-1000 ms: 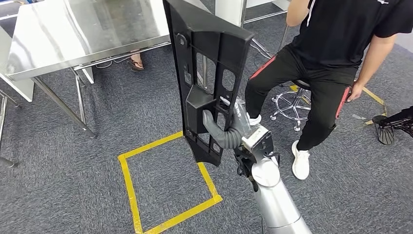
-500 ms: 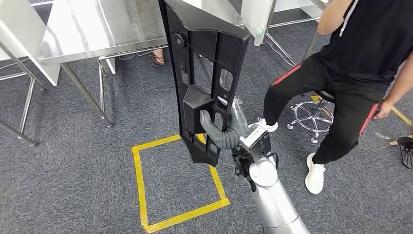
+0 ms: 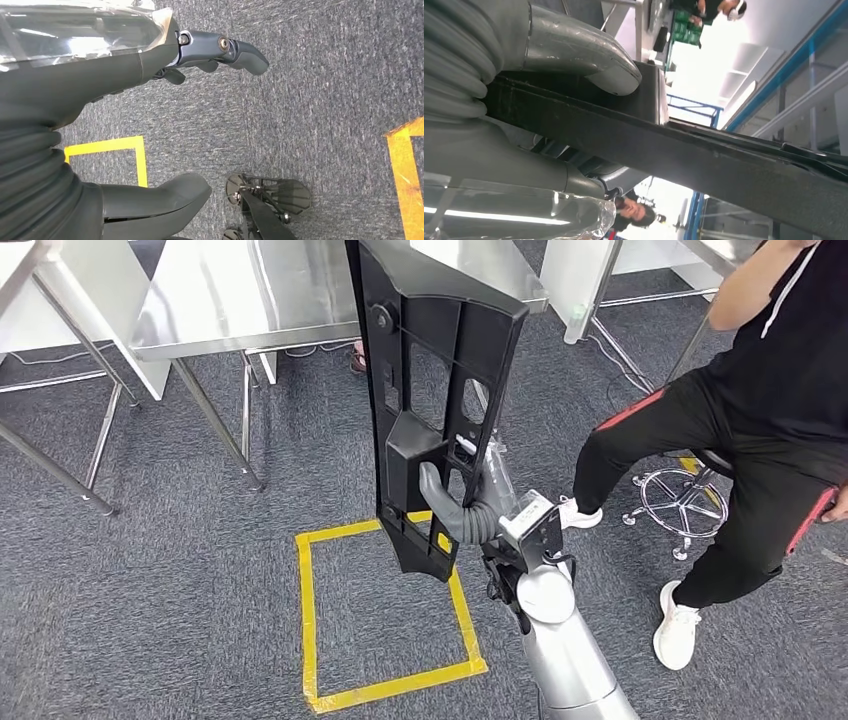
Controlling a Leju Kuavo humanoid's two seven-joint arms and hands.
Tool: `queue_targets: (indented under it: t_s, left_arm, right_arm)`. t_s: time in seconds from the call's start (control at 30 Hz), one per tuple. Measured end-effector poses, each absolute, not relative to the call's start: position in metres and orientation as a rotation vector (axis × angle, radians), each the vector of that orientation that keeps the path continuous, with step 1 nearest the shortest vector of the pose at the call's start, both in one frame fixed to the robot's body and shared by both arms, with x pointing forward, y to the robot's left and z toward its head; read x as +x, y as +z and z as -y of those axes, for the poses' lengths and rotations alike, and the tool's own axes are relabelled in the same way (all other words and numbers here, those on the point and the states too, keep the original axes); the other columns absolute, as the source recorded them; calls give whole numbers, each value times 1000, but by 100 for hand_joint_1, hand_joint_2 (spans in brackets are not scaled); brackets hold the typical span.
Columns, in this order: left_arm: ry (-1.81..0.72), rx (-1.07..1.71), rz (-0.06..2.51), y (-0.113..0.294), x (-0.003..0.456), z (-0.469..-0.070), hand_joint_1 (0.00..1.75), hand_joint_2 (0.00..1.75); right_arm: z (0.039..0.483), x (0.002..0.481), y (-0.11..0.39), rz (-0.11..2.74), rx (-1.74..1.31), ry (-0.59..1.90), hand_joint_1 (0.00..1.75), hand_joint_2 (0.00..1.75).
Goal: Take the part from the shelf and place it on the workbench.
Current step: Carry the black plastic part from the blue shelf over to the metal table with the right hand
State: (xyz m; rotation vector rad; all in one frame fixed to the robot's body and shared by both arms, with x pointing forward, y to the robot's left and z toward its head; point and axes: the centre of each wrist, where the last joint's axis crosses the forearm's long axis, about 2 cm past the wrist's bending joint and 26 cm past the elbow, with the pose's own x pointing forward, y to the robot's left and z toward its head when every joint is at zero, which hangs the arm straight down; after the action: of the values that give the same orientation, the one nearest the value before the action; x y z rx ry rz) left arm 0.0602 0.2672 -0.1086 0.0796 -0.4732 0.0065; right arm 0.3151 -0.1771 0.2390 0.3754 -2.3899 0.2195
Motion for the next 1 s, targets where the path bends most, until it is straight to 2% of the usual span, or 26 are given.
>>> queue_targets:
  t_s: [1.0]
  left_arm:
    - [2,77,482,-109,60,-266,0,175]
  right_arm:
    - [179,314,232,2379,347,218,175,175]
